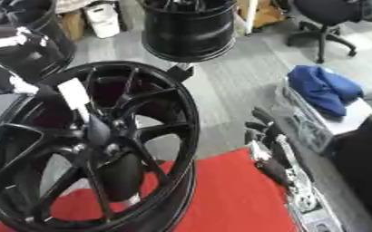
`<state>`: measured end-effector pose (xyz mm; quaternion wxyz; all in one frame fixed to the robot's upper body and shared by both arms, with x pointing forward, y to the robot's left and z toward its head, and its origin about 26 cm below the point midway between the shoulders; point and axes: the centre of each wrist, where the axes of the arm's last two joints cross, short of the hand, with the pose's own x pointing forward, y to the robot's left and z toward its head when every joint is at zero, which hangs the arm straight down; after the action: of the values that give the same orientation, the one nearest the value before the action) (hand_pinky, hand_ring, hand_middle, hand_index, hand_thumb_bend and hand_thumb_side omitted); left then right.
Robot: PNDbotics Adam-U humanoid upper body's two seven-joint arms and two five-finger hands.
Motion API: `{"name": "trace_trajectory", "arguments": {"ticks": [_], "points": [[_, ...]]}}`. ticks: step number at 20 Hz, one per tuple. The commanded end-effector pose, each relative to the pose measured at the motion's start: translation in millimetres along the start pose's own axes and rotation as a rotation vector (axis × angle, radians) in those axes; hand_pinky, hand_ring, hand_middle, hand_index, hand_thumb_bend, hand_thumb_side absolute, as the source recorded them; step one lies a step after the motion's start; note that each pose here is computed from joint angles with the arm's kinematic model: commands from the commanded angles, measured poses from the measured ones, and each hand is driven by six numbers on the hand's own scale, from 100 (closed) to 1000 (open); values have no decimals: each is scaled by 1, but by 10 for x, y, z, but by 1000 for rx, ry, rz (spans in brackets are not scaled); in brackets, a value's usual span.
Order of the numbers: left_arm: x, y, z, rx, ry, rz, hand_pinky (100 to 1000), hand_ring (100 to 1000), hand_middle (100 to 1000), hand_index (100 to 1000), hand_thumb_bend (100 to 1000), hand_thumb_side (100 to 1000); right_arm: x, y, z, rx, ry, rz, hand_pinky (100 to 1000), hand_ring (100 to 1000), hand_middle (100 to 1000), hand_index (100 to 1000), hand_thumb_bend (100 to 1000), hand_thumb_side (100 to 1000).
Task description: Pull the pin out of the wheel hub.
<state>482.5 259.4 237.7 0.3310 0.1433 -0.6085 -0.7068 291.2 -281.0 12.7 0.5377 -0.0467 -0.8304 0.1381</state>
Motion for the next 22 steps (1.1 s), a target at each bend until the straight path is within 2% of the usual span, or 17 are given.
{"name": "trace_trajectory", "arguments": {"ticks": [1, 7, 12, 19, 22], "points": [[15, 130, 25, -230, -204, -199, 781, 680, 692, 795, 535, 486, 38, -36, -29, -8, -18, 1, 751, 859, 1000, 923, 100, 524], [109, 106, -39, -263, -240, -240, 778, 662, 668, 798, 570, 480, 35, -37, -28, -7, -18, 1, 751, 858, 1000, 923, 100, 524], [161, 17, -117, -321, -236, -286, 766, 633, 639, 788, 548, 469, 34, -37, -26, -9, -17, 1, 752, 858, 1000, 923, 100, 524], [165, -87, -206, -346, -237, -285, 744, 594, 602, 763, 516, 464, 31, -31, -24, -7, -16, -1, 752, 859, 1000, 923, 100, 524], [189, -102, -246, -337, -253, -272, 737, 584, 592, 756, 527, 499, 31, -28, -25, -6, -16, -2, 752, 859, 1000, 923, 100, 524]]}}
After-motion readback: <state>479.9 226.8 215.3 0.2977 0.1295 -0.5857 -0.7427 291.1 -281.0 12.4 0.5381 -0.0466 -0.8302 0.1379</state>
